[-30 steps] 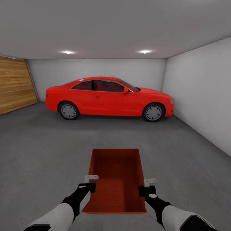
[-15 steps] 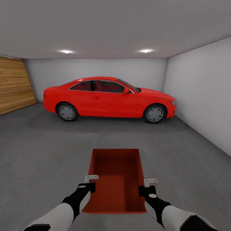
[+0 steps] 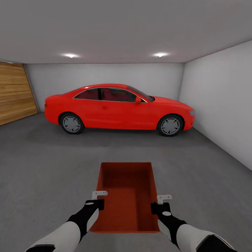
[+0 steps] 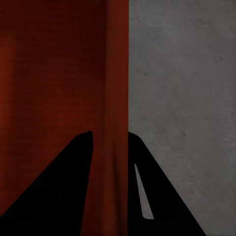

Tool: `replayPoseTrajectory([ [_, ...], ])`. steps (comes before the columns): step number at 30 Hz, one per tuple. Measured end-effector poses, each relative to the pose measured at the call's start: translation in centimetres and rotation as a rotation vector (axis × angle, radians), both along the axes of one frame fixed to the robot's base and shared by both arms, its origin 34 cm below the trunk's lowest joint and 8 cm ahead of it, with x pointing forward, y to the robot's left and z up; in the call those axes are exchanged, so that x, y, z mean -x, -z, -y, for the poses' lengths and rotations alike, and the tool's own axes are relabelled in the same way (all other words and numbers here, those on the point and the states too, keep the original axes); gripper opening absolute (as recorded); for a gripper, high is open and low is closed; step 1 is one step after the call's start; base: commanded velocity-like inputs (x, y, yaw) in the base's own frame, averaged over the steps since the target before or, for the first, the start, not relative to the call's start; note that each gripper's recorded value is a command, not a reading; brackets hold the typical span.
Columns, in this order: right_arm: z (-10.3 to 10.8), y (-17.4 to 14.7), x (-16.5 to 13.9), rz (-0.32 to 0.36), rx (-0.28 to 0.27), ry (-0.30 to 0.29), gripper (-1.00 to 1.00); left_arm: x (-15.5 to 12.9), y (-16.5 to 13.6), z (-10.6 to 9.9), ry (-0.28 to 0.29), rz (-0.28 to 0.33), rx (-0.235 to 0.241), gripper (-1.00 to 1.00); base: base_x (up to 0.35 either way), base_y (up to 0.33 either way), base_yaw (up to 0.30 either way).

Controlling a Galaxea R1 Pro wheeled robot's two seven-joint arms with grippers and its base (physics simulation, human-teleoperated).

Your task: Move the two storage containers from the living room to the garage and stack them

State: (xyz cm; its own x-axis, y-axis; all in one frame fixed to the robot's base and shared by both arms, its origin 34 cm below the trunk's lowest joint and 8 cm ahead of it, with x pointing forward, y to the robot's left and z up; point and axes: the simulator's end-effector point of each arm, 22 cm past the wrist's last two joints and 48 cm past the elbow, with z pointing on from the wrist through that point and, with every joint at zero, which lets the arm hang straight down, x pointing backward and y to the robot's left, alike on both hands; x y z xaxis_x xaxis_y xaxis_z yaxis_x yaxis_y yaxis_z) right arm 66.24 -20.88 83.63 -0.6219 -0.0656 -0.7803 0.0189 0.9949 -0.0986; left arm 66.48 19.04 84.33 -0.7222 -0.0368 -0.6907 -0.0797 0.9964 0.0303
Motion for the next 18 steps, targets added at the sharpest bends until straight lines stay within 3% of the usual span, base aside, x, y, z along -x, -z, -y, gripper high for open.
replayPoseTrajectory([
  [14, 0.01, -0.01, -0.01, 0.0, 0.0, 0.0, -1.0, -0.01, -0.01, 0.01, 0.0, 0.0, 0.0, -1.0, 0.323, 0.0, -0.001],
  [18, -0.05, 0.13, 0.13, -0.004, -0.001, 0.002, -1.0, 0.06, 0.06, -0.05, 0.001, -0.004, -0.001, -1.0, 0.323, 0.0, -0.108],
])
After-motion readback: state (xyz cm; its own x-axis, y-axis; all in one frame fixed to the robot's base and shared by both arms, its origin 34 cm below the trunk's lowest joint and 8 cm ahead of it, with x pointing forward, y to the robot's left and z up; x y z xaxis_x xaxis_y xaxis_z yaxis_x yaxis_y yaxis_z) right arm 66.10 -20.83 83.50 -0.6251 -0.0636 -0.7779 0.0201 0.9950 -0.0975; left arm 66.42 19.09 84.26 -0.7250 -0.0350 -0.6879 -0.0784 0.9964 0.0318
